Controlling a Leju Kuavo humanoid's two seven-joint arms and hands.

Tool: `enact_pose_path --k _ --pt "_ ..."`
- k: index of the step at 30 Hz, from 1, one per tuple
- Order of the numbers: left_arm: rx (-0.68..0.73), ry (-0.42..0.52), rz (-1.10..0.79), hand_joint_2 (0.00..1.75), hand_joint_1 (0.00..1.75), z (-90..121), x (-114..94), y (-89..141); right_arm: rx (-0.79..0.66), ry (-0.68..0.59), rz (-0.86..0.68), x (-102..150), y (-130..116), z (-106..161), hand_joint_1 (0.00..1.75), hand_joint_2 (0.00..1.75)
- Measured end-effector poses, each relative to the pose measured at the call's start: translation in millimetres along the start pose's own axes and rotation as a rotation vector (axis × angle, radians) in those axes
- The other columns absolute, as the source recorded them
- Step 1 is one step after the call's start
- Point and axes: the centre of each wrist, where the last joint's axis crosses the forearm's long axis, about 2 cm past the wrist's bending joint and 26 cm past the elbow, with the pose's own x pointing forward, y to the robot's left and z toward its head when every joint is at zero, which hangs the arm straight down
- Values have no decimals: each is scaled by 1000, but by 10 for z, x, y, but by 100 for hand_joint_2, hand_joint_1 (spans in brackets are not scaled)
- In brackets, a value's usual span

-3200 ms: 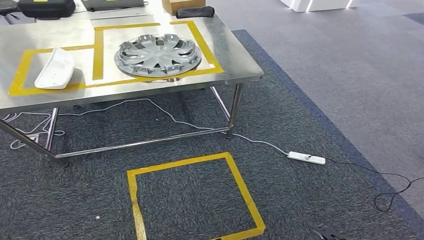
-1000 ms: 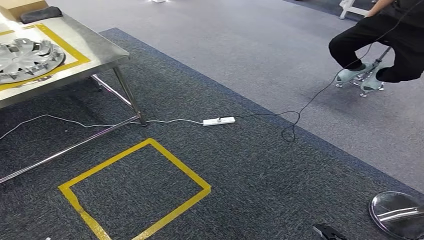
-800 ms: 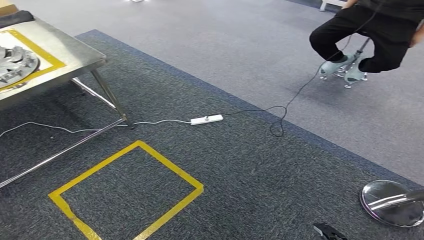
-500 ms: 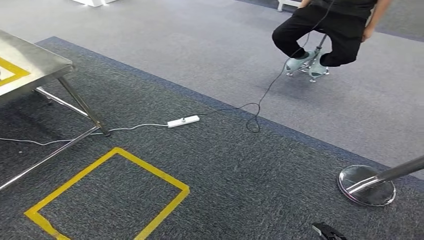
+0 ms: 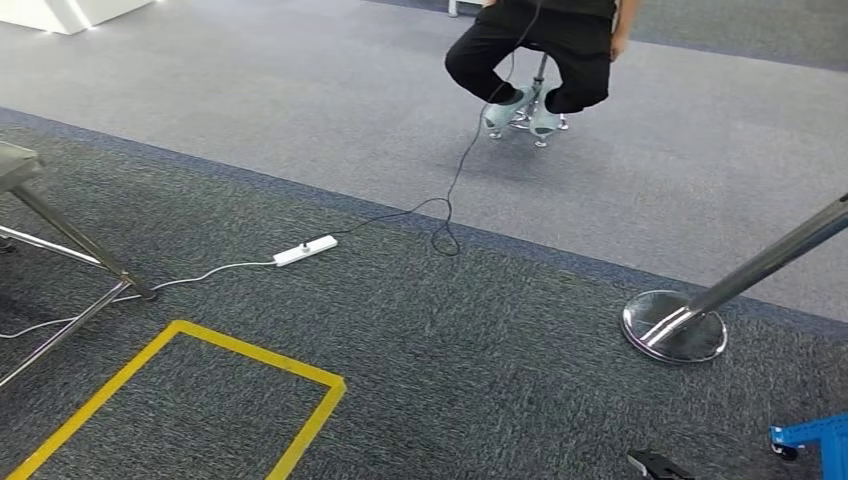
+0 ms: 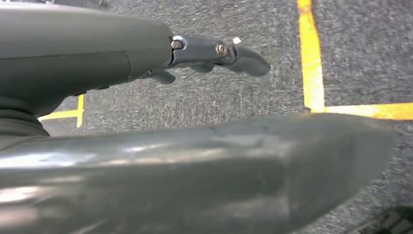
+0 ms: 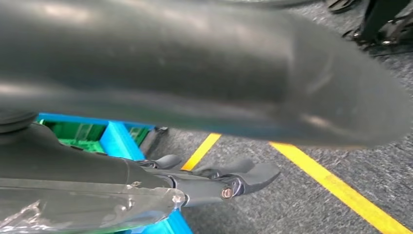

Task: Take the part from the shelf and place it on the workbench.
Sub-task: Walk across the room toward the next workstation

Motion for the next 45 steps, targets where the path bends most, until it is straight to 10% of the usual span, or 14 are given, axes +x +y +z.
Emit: enact_pose_path --k 45 --pt "-61 58 97 0 0 2 -38 18 3 16 -6 -4 -53 9 0 0"
